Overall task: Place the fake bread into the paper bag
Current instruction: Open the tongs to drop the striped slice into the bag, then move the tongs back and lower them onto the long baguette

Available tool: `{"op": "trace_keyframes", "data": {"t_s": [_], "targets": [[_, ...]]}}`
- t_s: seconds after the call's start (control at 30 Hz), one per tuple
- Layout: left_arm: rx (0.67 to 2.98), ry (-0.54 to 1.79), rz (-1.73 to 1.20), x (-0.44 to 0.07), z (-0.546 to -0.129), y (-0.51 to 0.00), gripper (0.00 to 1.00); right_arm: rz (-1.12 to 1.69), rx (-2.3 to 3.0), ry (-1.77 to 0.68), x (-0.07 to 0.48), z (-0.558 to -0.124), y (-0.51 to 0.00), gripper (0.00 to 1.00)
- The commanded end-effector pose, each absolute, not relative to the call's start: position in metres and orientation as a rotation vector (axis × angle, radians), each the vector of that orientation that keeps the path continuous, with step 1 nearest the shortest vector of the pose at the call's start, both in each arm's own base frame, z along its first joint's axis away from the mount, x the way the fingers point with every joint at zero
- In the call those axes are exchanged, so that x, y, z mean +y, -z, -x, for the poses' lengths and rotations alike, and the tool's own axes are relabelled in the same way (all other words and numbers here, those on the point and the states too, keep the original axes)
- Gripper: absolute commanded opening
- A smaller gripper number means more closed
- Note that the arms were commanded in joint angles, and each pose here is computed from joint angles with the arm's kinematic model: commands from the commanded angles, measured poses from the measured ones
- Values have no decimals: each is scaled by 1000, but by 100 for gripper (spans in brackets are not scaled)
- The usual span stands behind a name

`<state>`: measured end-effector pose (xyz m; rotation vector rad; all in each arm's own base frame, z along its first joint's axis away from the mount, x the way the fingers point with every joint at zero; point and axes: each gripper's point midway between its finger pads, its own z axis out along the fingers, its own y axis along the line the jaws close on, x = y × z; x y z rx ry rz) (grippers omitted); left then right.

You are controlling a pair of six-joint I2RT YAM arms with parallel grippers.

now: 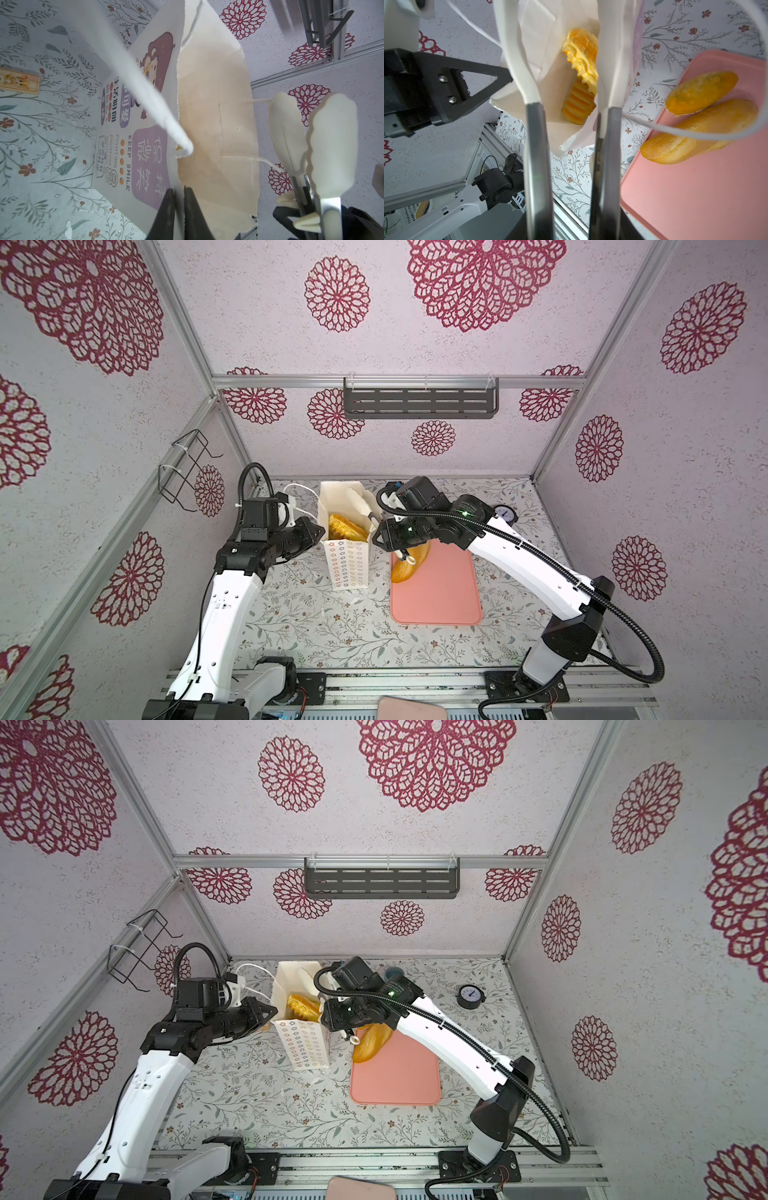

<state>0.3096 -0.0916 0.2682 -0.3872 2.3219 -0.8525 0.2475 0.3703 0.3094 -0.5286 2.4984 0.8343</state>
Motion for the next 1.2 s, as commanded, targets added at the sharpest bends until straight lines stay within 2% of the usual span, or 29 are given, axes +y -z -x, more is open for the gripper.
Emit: {"op": "trace_keyframes", "data": {"t_s": [0.0,0.33,0.63,0.87,1.17], "targets": [[2312,858,366,-94,-307,-272,13,502,2329,-890,359,-246,-362,41],[2308,853,361,-94,-306,-275,13,389,2255,-797,312,-252,-387,39],[2300,863,350,-95,-308,-278,13,174,2254,-773,236,-254,-375,38],[2297,866,345,-96,-306,-278,13,52,2354,-746,199,-243,-322,38],[2299,861,341,-95,-304,-277,13,-16,2542,-841,208,-224,-227,39]]}}
